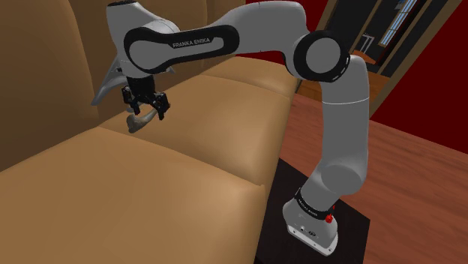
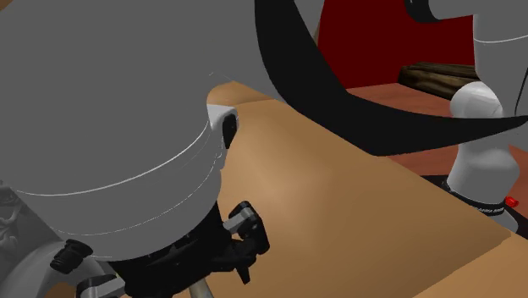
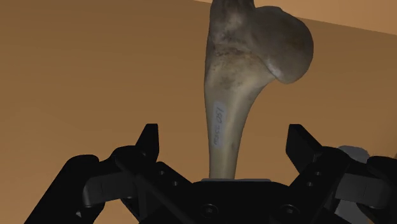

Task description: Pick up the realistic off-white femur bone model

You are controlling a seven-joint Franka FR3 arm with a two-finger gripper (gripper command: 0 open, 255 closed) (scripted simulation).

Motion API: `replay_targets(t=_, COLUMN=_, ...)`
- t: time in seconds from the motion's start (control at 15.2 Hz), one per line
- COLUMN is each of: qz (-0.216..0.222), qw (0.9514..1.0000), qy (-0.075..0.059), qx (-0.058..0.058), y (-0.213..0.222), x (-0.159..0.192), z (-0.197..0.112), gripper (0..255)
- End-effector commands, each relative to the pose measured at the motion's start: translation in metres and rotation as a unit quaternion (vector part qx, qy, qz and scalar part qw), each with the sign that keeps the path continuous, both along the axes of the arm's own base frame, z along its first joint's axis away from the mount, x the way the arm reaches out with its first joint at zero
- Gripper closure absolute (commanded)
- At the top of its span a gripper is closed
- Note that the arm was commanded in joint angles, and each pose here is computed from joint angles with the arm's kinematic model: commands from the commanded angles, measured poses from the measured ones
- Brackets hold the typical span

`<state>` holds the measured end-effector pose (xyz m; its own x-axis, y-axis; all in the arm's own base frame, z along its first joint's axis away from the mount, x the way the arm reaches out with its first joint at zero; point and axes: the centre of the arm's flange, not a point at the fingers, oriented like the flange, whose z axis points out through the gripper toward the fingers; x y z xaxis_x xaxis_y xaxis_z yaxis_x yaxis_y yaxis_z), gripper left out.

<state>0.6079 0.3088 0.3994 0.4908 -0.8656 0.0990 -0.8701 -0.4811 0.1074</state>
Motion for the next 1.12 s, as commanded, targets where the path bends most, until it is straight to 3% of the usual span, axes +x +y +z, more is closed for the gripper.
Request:
replay_targets(t=0.0, qz=0.0, qw=1.0, qy=0.0, qx=0.0, y=0.0, x=0.0, z=-0.008, gripper=0)
replay_targets(t=0.07, qz=0.0, qw=1.0, qy=0.0, qx=0.0, y=0.0, x=-0.001, z=-0.008, gripper=0)
replay_targets(t=0.13, qz=0.0, qw=1.0, qy=0.0, qx=0.0, y=0.0, x=0.0, z=-0.008, gripper=255)
replay_targets(t=0.73, qz=0.0, qw=1.0, qy=0.0, qx=0.0, y=0.0, x=0.0, z=-0.008, gripper=255)
replay_targets(t=1.06, qz=0.0, qw=1.0, qy=0.0, qx=0.0, y=0.0, x=0.0, z=0.019, gripper=255)
